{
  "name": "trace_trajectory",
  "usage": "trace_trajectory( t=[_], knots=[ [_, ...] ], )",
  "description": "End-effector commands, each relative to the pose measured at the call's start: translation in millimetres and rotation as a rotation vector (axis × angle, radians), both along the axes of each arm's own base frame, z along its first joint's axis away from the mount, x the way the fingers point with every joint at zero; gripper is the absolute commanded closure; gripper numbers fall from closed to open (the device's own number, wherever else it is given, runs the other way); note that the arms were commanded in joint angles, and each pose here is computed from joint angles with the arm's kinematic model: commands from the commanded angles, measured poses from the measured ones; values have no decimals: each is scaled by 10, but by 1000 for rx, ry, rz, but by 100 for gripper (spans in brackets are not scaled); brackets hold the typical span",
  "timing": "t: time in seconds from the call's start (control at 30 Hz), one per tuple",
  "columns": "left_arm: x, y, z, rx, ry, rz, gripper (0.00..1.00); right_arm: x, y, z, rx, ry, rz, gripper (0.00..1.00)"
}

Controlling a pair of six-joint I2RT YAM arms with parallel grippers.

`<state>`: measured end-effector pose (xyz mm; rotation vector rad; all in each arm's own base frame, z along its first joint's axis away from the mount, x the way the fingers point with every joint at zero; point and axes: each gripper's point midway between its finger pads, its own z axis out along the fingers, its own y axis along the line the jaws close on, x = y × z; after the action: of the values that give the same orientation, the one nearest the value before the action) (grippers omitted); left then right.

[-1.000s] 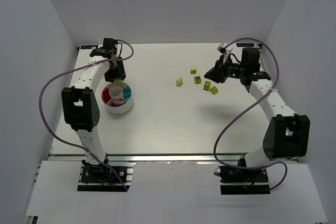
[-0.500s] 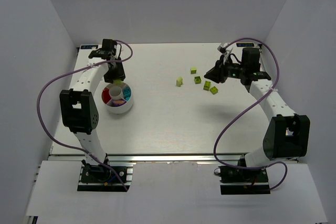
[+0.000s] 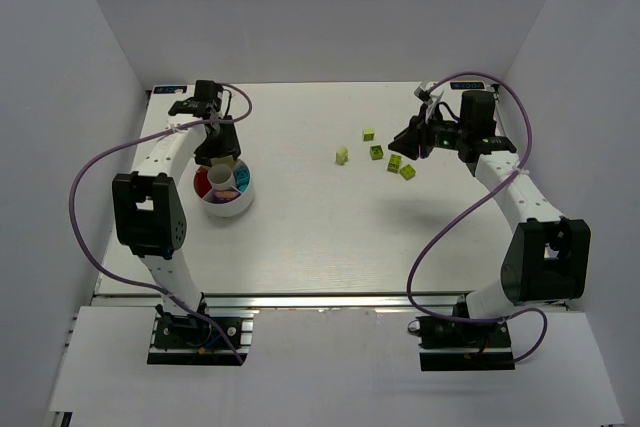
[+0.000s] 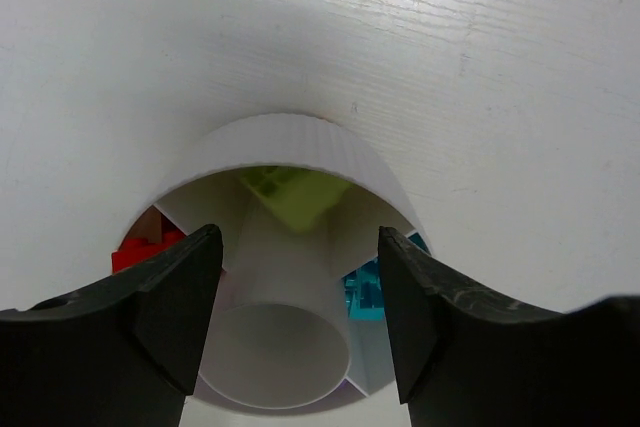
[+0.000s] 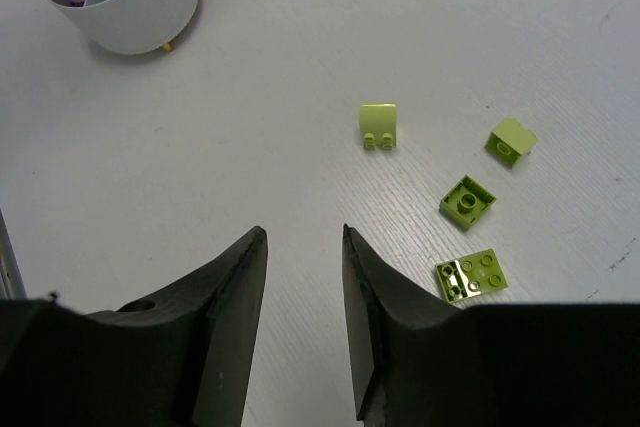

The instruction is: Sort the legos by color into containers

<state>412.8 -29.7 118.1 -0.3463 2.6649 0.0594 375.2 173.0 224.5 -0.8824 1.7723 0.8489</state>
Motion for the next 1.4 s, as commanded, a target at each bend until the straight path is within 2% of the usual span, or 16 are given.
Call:
trace_trajectory(
  t=[0.0, 0.1, 0.27, 0.4, 0.47, 0.53, 0.7, 0.77, 0.83, 0.87, 0.97, 1.0, 1.03, 1.13, 1.2, 1.37],
  knots=[
    [13, 73, 215, 19, -62, 23, 26, 22, -26, 130, -3, -71, -3, 58],
    [46, 86, 256, 25, -75, 27, 24, 28, -32, 134, -12, -80, -5, 54],
    [188, 95, 629, 21, -200, 42, 24, 95, -109, 81, -64, -108, -37, 45],
    [293, -125, 1032, -101, -381, 5, 29, 244, -229, -77, -143, -97, -96, 33],
    [337, -379, 1313, -218, -500, -65, 29, 294, -296, -184, -184, -67, -126, 23],
    [285, -715, 1334, -309, -513, -139, 29, 357, -329, -256, -206, -43, -143, 11],
    [267, -1607, 1196, -424, -463, -257, 26, 497, -433, -374, -225, 8, -254, 11],
    [294, -1965, 1065, -492, -424, -248, 24, 591, -538, -400, -228, 8, -350, 11],
    [329, -2227, 1046, -551, -405, -215, 23, 611, -597, -430, -252, -1, -373, 11],
    [376, -2325, 857, -559, -362, -193, 23, 598, -589, -427, -256, -6, -359, 11],
    [483, -2541, 754, -580, -309, -98, 20, 458, -508, -376, -236, -31, -251, 11],
    [540, -2577, 504, -554, -257, -60, 20, 431, -508, -348, -234, -53, -230, 13],
    [574, -2624, 563, -551, -248, -35, 20, 394, -474, -309, -222, -67, -210, 15],
    [623, -2677, 277, -496, -191, 88, 19, 356, -479, -346, -223, -59, -207, 25],
    [677, -2729, 292, -505, -200, 173, 17, 345, -496, -382, -226, -48, -212, 28],
    [677, -2833, 37, -534, -144, 293, 12, 320, -526, -388, -216, -56, -231, 28]
  ],
)
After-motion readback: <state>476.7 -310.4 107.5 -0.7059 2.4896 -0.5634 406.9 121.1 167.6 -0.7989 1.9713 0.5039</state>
